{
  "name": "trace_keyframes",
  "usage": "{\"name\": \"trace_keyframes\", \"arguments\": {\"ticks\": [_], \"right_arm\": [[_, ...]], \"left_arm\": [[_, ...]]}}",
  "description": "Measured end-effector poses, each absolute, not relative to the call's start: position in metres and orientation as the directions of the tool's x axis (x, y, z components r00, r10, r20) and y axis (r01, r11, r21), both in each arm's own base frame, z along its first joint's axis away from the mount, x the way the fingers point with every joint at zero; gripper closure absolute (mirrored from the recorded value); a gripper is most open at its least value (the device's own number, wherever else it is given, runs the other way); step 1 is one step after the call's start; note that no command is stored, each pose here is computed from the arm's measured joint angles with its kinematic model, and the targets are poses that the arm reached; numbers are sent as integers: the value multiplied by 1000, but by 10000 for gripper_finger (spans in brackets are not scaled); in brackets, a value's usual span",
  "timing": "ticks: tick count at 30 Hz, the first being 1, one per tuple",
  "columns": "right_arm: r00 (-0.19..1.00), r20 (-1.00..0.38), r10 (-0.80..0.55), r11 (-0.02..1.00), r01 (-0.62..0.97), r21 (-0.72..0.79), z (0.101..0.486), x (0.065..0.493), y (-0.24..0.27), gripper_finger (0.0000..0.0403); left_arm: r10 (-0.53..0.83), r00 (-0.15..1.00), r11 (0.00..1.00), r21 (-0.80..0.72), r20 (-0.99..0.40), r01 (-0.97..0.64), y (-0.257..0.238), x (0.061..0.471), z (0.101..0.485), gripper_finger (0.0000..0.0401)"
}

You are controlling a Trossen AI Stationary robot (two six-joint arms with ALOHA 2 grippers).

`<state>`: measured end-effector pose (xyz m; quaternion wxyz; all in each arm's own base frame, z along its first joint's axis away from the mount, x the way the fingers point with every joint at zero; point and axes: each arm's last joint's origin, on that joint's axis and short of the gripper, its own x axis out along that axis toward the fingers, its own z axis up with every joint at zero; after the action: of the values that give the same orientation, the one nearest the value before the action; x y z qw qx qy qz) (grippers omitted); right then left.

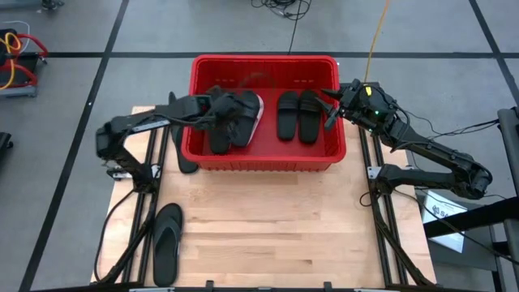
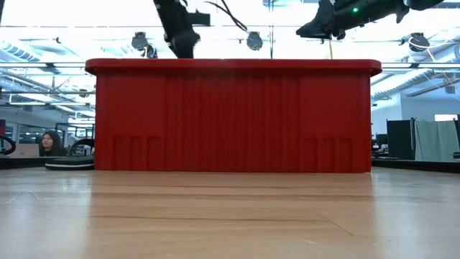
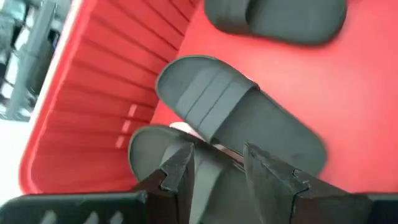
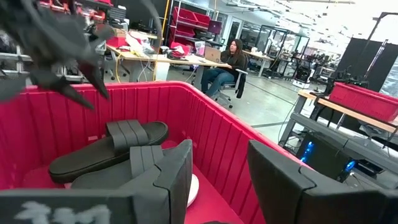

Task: Pick and place slides into bin
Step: Remove the black slide from the red bin

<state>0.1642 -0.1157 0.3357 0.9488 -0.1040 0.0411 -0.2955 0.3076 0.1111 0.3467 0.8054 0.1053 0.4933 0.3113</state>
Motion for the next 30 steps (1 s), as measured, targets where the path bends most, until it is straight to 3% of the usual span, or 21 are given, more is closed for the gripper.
{"name": "trace_keyframes", "arguments": {"ticks": [5,10,15,20,30], "right_arm": [[822,-24,-569,805,551,-220,335,164,-116,259],[821,-31,-569,806,550,-221,334,164,-116,259],[820,-32,-571,804,551,-222,334,164,-116,259],[819,-40,-572,804,551,-223,333,164,-116,259],[817,-47,-575,803,552,-225,333,164,-116,259]], "left_arm": [[647,231,749,549,-727,-371,137,325,320,265],[547,216,834,503,-809,-226,160,328,297,265],[538,185,843,530,-822,-96,181,326,286,265],[454,226,888,458,-862,-37,184,328,280,265],[461,267,882,470,-846,-34,190,333,276,265]]}}
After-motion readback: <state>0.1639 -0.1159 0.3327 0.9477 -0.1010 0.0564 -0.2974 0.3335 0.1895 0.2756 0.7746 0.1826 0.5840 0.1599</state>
